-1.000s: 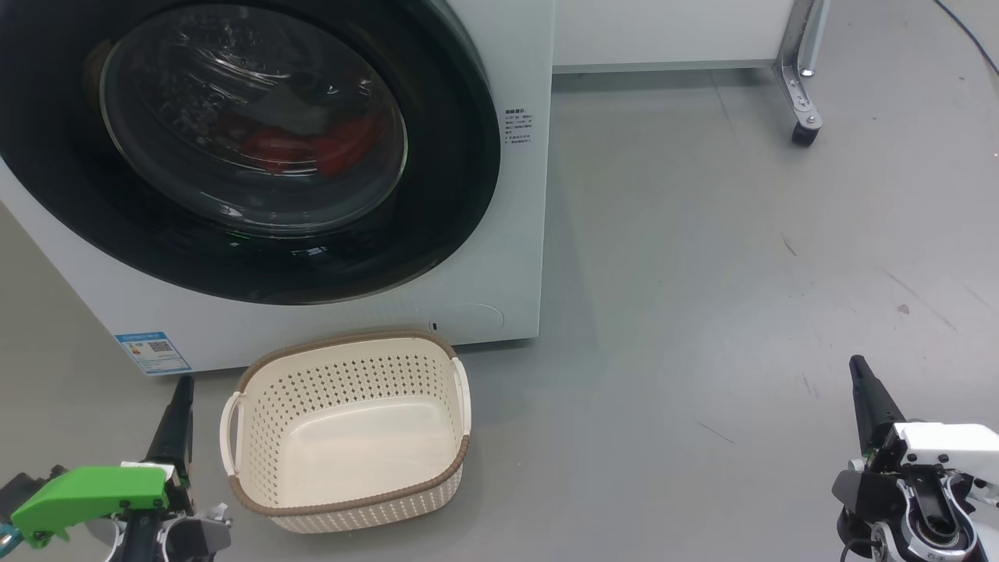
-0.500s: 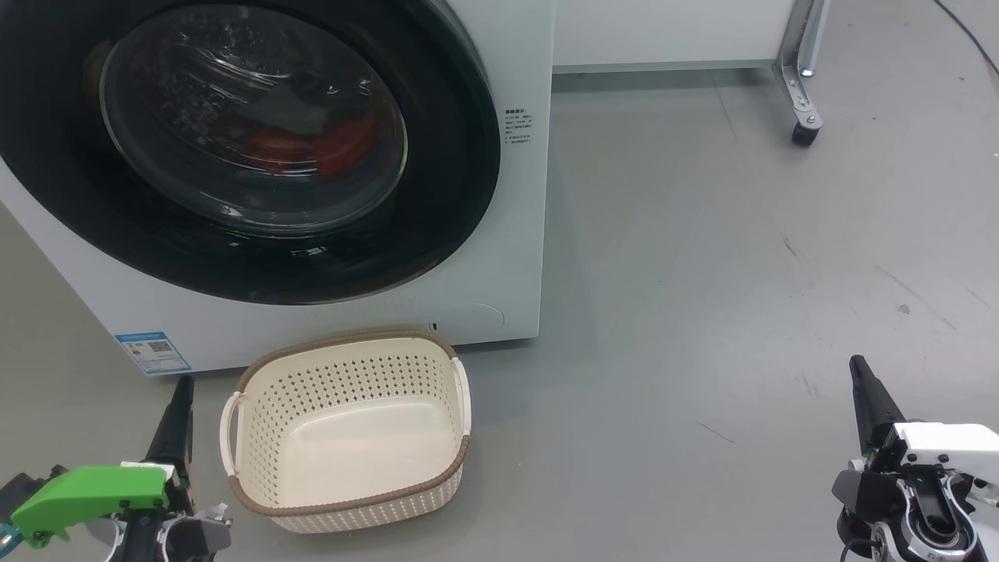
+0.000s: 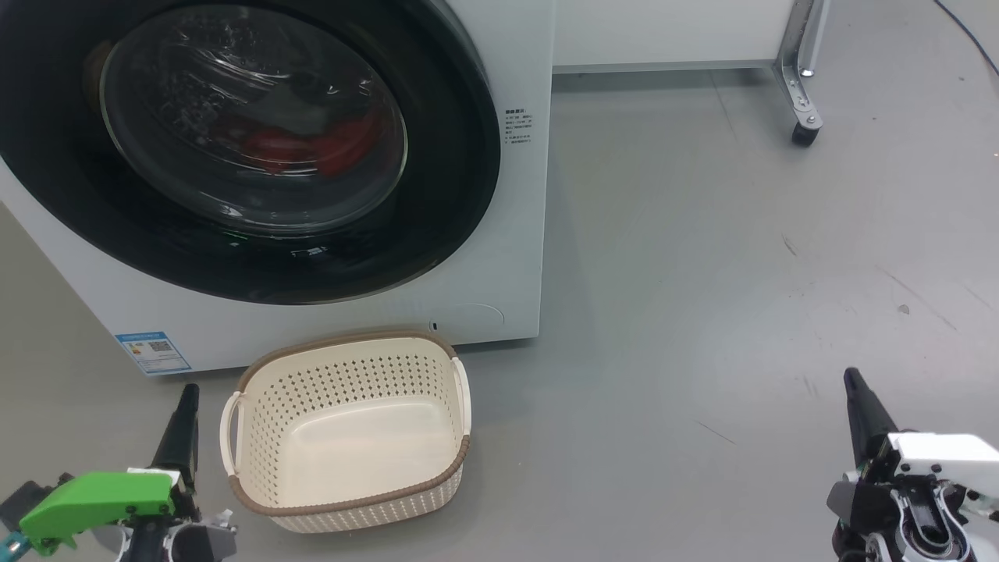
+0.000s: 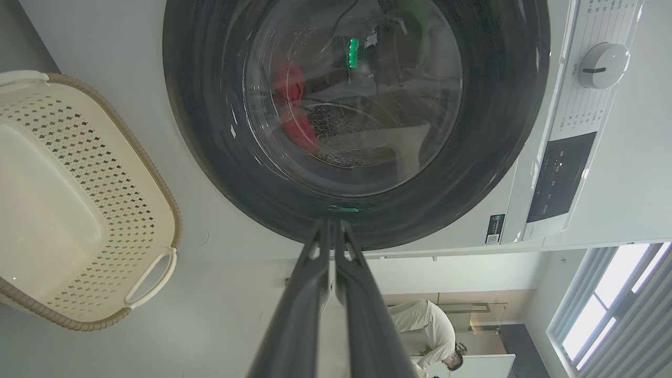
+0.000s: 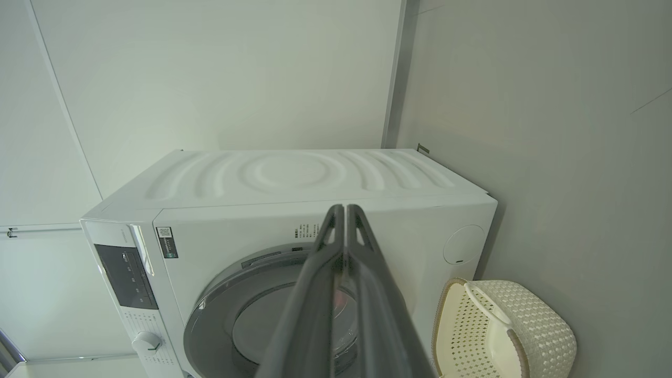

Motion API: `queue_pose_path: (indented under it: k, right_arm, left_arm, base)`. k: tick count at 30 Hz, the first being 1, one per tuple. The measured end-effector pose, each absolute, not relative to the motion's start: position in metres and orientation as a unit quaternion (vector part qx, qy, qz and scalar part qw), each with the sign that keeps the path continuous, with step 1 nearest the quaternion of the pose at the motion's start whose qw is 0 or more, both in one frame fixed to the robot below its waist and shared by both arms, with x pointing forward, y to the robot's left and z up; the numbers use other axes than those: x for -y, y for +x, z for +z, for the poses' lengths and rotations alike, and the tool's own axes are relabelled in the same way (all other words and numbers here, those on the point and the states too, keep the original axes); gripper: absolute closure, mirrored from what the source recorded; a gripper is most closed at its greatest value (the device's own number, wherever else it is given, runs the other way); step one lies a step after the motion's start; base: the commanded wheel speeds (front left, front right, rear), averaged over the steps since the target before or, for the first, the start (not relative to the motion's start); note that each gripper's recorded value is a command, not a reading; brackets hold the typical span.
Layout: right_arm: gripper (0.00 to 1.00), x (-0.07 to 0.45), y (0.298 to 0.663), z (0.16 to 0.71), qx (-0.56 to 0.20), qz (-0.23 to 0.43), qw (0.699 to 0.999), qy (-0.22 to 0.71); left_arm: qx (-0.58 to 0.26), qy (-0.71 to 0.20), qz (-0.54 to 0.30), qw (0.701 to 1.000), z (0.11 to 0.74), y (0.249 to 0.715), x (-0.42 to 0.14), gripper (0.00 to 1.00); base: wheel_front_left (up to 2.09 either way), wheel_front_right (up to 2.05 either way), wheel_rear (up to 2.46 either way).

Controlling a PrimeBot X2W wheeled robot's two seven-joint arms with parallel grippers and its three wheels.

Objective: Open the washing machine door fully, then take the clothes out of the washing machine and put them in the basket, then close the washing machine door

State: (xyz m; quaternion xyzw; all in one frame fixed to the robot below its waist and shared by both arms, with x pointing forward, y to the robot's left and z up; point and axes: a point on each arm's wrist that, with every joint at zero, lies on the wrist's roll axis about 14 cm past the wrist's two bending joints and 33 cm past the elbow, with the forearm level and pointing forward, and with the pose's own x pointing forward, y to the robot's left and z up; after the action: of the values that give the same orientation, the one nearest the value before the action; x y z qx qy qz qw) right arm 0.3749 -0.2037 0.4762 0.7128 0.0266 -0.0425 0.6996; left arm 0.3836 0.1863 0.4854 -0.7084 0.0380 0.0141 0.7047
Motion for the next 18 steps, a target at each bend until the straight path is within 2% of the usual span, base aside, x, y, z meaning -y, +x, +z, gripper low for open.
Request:
queue_pose_path:
  k: [1, 2, 10, 18]
  right_arm:
    - [1.0, 0.203, 0.372, 0.469, -0.034, -0.05, 0.697, 0.714]
    - [0.0, 0.195, 0.353, 0.438, -0.068, -0.083, 0.684, 0.721]
    - [0.0, 0.194, 0.356, 0.441, -0.067, -0.079, 0.7, 0.707]
    - [0.0, 0.194, 0.365, 0.45, -0.064, -0.066, 0.732, 0.676]
  left_arm:
    - [-0.043, -0.711, 0.019, 0.702, 0.481, 0.382, -0.185, 1.0]
    - [-0.076, -0.718, 0.05, 0.69, 0.451, 0.367, -0.178, 0.0]
    - [-0.076, -0.715, 0.046, 0.693, 0.453, 0.369, -0.175, 0.0]
    - [-0.072, -0.7, 0.046, 0.709, 0.455, 0.371, -0.176, 0.0]
  base:
    - [0.0, 0.0, 0.0]
    - [0.0, 0.0, 0.0]
    - [0.0, 0.0, 0.0]
    - [0.0, 0.0, 0.0]
